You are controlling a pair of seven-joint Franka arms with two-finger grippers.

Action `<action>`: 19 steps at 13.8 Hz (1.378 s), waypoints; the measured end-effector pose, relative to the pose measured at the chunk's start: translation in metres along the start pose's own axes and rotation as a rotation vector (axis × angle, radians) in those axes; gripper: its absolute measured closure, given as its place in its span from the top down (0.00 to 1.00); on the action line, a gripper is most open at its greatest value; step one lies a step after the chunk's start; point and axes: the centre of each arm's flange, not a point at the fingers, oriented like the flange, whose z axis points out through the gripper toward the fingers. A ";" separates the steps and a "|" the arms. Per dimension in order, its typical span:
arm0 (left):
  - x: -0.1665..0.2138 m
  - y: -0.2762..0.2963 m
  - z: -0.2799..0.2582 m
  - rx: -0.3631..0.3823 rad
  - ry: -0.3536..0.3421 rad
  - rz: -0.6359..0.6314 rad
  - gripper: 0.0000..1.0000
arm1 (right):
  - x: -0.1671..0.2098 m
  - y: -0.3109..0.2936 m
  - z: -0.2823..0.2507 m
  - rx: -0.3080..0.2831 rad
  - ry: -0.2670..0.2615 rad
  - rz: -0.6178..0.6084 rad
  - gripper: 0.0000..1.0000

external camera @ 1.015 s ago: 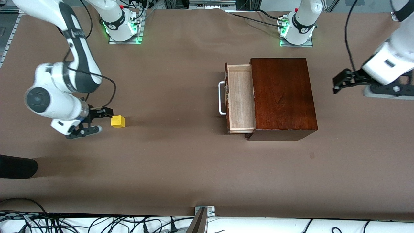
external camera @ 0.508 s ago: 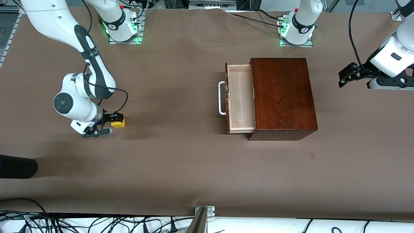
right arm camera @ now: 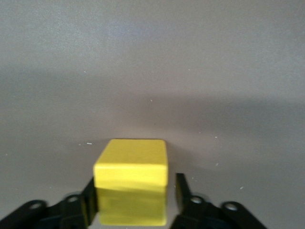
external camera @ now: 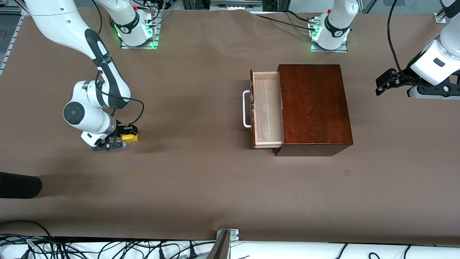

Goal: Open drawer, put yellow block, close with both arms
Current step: 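Grasp the yellow cube with the right gripper and carry it to the drawer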

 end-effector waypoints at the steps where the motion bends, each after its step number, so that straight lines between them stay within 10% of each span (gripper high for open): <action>1: 0.000 0.000 0.000 0.000 0.000 0.000 1.00 | 0.001 0.000 -0.001 0.000 0.002 0.001 0.55; 9: 0.002 0.004 -0.006 0.000 0.012 0.007 1.00 | 0.036 -0.044 -0.082 0.028 0.065 -0.157 0.56; 16: 0.003 0.007 -0.006 0.000 0.013 0.013 1.00 | 0.009 -0.210 -0.161 0.099 0.110 -0.493 0.56; 19: 0.003 0.008 -0.006 0.000 0.013 0.015 1.00 | -0.021 -0.298 -0.194 0.020 0.168 -0.720 0.56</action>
